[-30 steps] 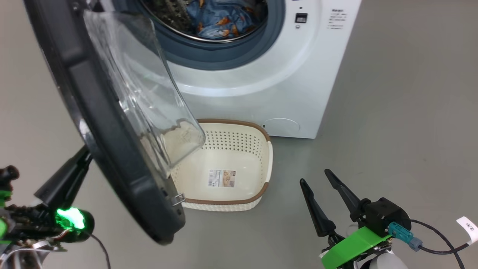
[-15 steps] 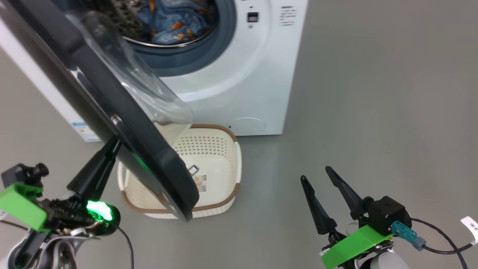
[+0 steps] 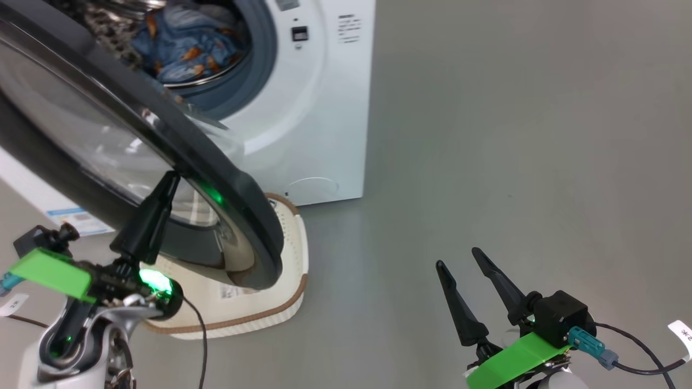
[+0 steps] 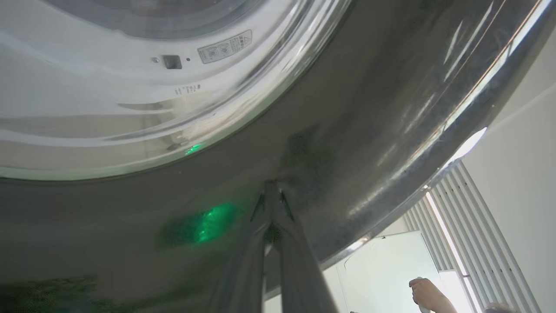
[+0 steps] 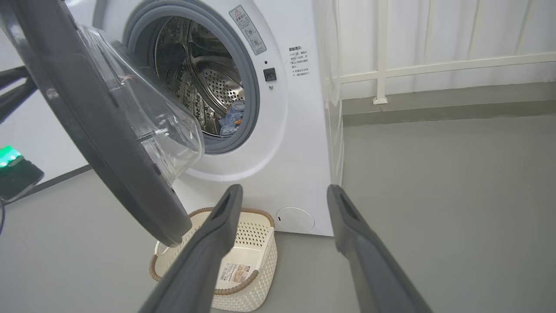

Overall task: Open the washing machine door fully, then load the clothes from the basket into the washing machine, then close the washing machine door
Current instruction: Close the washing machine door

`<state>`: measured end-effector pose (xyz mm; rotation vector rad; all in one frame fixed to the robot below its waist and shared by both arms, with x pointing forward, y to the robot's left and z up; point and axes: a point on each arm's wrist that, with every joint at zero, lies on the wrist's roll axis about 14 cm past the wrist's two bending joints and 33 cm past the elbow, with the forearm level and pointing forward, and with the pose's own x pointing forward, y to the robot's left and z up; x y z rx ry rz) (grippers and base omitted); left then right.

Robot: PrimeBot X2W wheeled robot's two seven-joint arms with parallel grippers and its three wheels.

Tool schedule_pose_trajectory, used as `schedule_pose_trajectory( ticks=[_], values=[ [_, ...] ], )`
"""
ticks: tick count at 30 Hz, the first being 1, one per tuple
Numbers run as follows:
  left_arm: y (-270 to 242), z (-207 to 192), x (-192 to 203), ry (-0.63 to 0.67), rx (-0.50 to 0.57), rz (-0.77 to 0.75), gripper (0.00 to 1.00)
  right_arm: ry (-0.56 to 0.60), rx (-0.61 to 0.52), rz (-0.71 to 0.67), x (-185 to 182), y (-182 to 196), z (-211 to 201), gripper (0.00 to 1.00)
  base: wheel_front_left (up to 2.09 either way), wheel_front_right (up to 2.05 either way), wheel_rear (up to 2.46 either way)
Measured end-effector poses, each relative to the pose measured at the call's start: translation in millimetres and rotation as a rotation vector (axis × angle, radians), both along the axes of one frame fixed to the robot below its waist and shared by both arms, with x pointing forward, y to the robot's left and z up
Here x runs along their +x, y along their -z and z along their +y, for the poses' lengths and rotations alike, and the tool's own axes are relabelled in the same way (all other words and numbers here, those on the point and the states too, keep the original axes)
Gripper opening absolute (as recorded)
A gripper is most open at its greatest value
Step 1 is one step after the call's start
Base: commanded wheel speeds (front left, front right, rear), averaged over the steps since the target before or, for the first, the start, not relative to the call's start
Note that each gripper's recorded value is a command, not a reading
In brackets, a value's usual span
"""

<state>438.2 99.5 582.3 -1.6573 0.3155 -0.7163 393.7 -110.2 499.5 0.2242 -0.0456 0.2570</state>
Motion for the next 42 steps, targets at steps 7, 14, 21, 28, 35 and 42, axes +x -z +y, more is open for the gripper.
schedule_pose_trajectory(
  ticks=[7,14,21,28,35,42],
  values=[
    [2.5,-15.8,24.0,-0.038,-0.004,0.042,0.0,0.052,0.001,-0.009,-7.5,-4.5,-17.1,1.0,0.0,0.0,0.0],
    [0.3,-20.9,29.1,-0.051,-0.005,0.044,0.0,0.073,0.0,-0.017,-10.4,-7.7,-24.3,1.0,0.0,0.0,0.0],
    [-3.8,-8.3,27.5,-0.091,-0.006,0.034,0.0,0.064,0.004,-0.012,-10.5,-5.8,-20.8,1.0,0.0,0.0,0.0],
    [-5.9,15.5,18.1,-0.179,0.002,0.027,0.0,0.044,0.008,-0.033,-9.5,-12.8,-14.0,1.0,0.0,0.0,0.0],
    [3.1,35.5,1.0,-0.245,0.011,0.047,0.0,0.024,0.011,-0.05,-8.1,-18.5,-7.4,1.0,0.0,0.0,0.0],
    [17.1,55.0,-19.6,-0.328,0.004,0.086,0.0,0.007,0.021,-0.057,-8.7,-21.3,-1.2,1.0,0.0,0.0,0.0]
  ],
)
